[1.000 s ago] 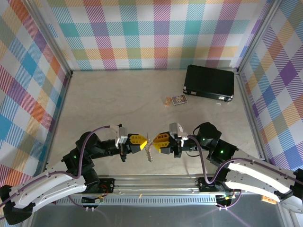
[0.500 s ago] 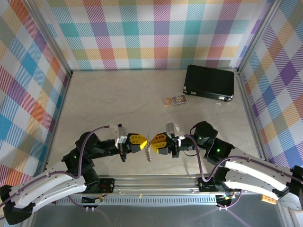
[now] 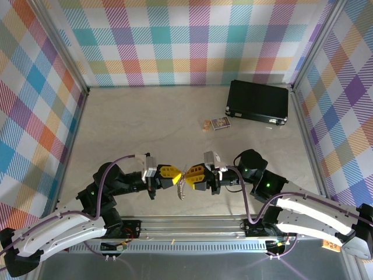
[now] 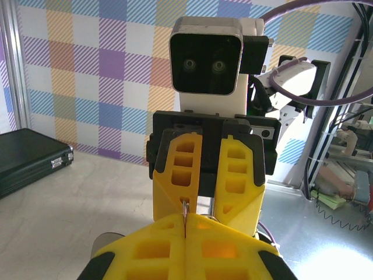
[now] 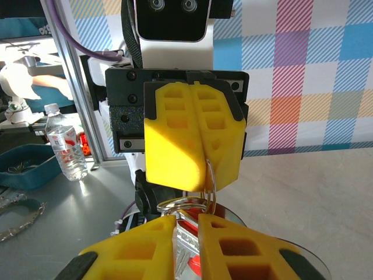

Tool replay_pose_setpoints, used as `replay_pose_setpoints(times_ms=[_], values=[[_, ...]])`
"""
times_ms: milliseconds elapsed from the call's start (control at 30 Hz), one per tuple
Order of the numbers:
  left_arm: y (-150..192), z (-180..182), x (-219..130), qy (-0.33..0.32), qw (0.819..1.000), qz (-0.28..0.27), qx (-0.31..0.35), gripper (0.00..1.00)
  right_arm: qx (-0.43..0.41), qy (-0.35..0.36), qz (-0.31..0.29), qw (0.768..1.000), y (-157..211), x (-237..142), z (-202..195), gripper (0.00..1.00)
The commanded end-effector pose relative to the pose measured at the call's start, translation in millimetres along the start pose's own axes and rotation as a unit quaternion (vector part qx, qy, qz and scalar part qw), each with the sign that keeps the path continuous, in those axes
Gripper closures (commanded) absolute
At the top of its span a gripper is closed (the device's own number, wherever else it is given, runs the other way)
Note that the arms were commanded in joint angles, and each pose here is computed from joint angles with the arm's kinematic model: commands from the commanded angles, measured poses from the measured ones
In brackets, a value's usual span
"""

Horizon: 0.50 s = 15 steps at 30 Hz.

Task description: Put the keys on the keyring

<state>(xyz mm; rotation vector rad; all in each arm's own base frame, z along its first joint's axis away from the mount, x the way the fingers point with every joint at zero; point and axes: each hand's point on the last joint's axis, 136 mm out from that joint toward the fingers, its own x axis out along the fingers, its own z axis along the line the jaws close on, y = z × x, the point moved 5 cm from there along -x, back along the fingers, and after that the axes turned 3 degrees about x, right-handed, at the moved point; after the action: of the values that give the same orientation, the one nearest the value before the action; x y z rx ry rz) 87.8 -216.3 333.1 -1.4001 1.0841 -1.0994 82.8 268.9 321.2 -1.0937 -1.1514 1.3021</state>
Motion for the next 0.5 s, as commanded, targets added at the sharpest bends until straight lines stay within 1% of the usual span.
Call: replay_pose_setpoints(times_ms=[0,100,233,467], values=[[-6.0,-7.3,0.0,0.026,0.999,-0.018,0.002,1.00,-0.020,-0.012,-0.029,0.999,-21.6,0.0,6.0,0.84],[-5.8,-7.6,0.1,0.027,0.999,-0.018,0.001,1.00,-0.021,-0.008,-0.031,0.999,-23.1,-0.3,5.4,0.86],[-5.6,-8.0,0.6,0.029,0.999,-0.016,0.002,1.00,-0.024,-0.003,-0.032,0.999,-24.0,-1.3,4.9,0.85],[-4.6,-8.3,1.7,0.032,0.999,-0.013,0.002,1.00,-0.028,-0.004,-0.037,0.999,-25.4,-2.5,5.8,0.81]])
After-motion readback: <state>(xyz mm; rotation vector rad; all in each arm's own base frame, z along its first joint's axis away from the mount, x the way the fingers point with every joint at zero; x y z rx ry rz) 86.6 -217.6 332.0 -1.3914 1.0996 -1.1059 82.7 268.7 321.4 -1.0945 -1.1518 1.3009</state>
